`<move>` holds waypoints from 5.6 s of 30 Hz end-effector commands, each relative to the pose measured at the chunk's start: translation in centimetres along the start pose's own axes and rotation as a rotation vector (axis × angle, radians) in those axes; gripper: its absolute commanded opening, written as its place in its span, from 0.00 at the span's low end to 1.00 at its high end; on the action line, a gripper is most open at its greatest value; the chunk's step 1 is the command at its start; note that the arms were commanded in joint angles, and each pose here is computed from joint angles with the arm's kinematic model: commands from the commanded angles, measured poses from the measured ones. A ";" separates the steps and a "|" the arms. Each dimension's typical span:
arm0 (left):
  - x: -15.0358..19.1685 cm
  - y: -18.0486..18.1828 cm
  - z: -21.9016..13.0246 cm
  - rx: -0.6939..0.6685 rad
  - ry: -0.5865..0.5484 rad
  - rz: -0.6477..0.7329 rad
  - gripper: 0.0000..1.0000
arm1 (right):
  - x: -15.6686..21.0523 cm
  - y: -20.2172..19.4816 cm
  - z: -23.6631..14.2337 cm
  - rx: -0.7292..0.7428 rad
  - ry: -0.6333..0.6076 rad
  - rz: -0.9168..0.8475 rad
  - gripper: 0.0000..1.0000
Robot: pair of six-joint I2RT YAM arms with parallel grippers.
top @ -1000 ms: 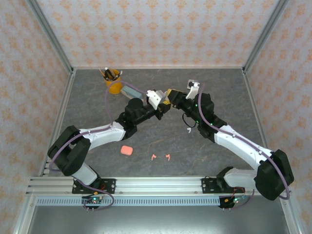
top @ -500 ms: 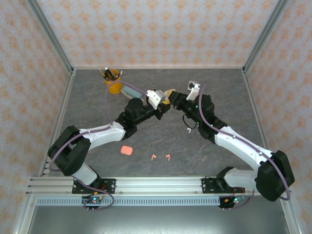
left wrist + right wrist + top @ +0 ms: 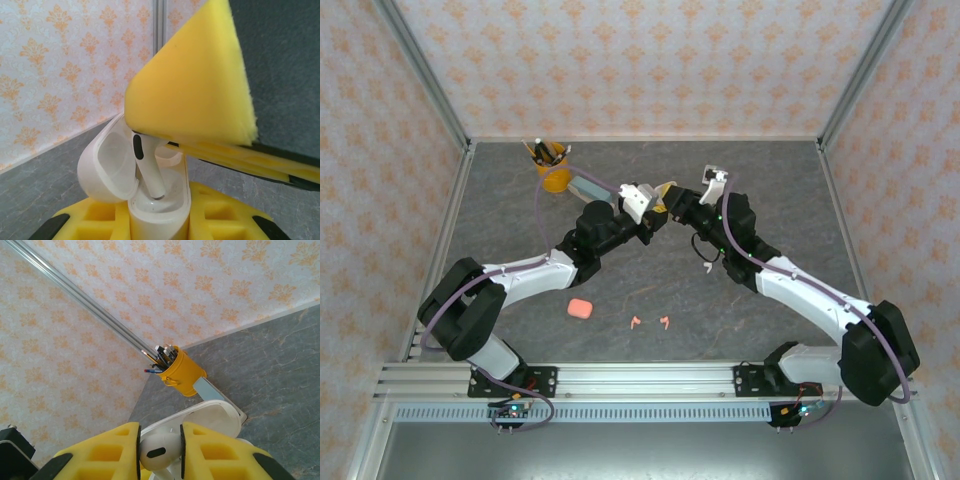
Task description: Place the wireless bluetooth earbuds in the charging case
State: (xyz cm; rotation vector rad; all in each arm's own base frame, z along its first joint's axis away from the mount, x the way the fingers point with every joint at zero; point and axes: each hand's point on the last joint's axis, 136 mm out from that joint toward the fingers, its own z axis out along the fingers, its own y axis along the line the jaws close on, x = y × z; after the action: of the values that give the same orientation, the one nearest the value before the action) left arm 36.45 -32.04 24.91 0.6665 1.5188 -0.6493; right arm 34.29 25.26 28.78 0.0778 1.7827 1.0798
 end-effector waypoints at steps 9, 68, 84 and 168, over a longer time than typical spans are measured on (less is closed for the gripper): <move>-5.8 -0.2 -0.6 -0.004 -0.188 0.025 0.00 | 4.4 -1.8 -0.4 0.049 0.141 -0.023 0.24; -4.2 0.7 -6.8 -0.139 -0.178 0.122 0.00 | 0.5 -7.4 -13.3 0.764 0.331 -0.082 0.81; -4.1 -0.3 -10.8 -0.129 -0.181 0.169 0.00 | 9.5 -17.6 -12.1 1.052 0.788 -0.086 0.79; -3.1 -0.3 -10.9 -0.128 -0.176 0.146 0.00 | 14.8 -24.4 -8.4 1.102 0.975 -0.014 0.39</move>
State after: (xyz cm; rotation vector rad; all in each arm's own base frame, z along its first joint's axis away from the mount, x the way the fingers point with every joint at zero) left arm 29.19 -24.16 27.50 0.6152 1.3648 -0.4793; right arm 30.99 13.76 1.88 0.1970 3.0690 -0.0471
